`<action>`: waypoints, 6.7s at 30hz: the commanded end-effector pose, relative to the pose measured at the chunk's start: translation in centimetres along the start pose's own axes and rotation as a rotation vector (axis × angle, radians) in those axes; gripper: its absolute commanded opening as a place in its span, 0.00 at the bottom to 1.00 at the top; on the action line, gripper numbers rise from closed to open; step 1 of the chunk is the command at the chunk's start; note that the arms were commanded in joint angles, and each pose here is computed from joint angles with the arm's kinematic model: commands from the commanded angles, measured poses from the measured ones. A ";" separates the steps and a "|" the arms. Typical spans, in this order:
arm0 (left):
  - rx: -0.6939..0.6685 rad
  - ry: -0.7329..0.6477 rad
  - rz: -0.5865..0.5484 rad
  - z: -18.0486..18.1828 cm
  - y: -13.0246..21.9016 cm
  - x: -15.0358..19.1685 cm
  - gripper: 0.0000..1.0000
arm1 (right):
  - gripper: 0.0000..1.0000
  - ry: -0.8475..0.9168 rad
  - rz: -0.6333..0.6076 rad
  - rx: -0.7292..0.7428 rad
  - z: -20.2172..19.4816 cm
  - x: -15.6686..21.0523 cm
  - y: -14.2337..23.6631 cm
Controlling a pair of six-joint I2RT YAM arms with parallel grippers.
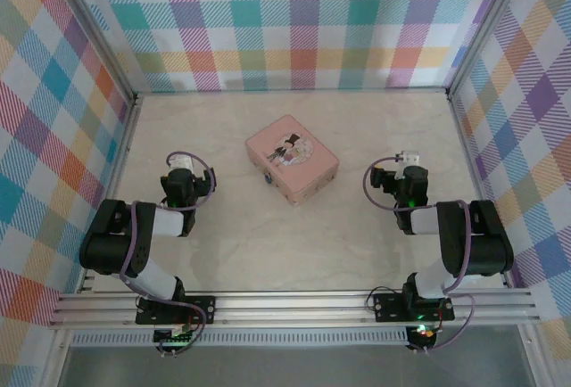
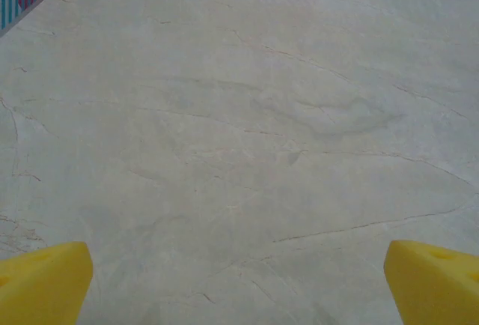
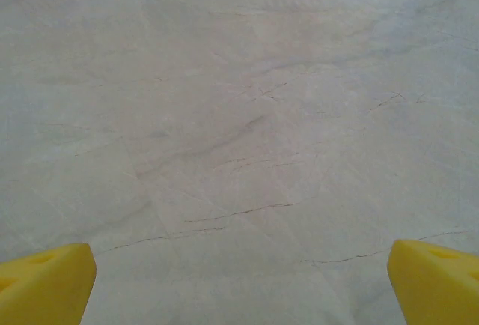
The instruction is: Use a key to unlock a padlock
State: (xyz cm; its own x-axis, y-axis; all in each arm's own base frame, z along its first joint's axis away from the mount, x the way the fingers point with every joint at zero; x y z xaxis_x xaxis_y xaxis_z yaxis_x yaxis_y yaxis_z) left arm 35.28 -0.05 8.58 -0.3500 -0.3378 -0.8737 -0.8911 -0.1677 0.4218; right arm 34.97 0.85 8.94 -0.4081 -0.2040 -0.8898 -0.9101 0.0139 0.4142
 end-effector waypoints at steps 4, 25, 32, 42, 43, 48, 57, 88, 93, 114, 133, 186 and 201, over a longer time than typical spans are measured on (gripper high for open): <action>0.013 0.003 -0.044 -0.6 0.1 -1.1 1.00 | 1.00 0.004 -0.066 0.001 -0.4 -2.0 -0.2; 0.014 0.003 -0.045 -0.6 0.1 -1.2 1.00 | 1.00 0.003 -0.067 0.001 -0.4 -2.0 -0.1; 0.016 -0.003 -0.032 -0.9 0.2 -1.8 1.00 | 1.00 0.001 -0.057 0.003 -0.6 -2.7 0.1; 0.103 0.107 -0.011 -4.3 2.1 -8.3 1.00 | 1.00 -0.160 -0.033 -0.096 -0.7 -8.4 4.0; 0.155 0.167 0.006 -5.2 2.2 -8.9 1.00 | 1.00 -0.243 -0.011 -0.116 -0.5 -8.6 4.3; 0.381 0.292 0.331 -10.0 0.6 -9.3 1.00 | 1.00 -0.547 0.185 -0.278 1.5 -7.5 4.9; 0.574 0.399 0.602 -16.3 -3.6 -7.4 1.00 | 1.00 -0.577 0.249 -0.627 7.8 -6.8 7.9; 0.687 0.247 0.848 -21.7 2.0 0.9 0.76 | 0.86 -0.615 0.455 -0.782 15.5 -7.6 -0.3; 0.632 0.293 0.798 -19.9 3.7 1.8 0.76 | 0.82 -0.591 0.487 -0.823 16.6 -8.5 -1.9; 0.501 0.378 0.641 -17.3 4.0 1.1 0.82 | 0.82 -0.440 0.563 -0.849 20.3 -9.5 -5.0; 0.277 0.387 0.397 -12.7 5.7 -3.1 1.00 | 0.88 -0.387 0.509 -0.716 17.4 -10.5 -4.1; 0.547 0.181 0.749 -23.4 14.7 3.8 0.92 | 0.56 -0.649 1.176 0.178 -2.4 6.5 8.8; 0.513 0.185 0.754 -23.2 14.2 4.2 0.92 | 0.34 -0.657 1.217 0.137 -1.8 8.4 7.1</action>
State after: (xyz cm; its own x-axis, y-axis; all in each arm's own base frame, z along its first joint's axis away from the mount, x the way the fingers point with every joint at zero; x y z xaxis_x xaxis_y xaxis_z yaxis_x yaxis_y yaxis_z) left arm 27.90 -25.09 16.37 -0.8780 -0.3385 -0.3383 -0.4778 0.5804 0.6594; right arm 25.40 -2.42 5.49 -0.8665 0.4967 0.0489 0.0357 -0.0361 0.9987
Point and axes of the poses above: each hand's point on the last joint's axis, 136 mm out from that joint toward the fingers, its own y axis back along the fingers, its own z axis along the line the jaws close on, x = y × z, the point moved 4 cm from there along y, back along the fingers, and after that the axes turned 15 degrees about y, right-handed, at the moved point
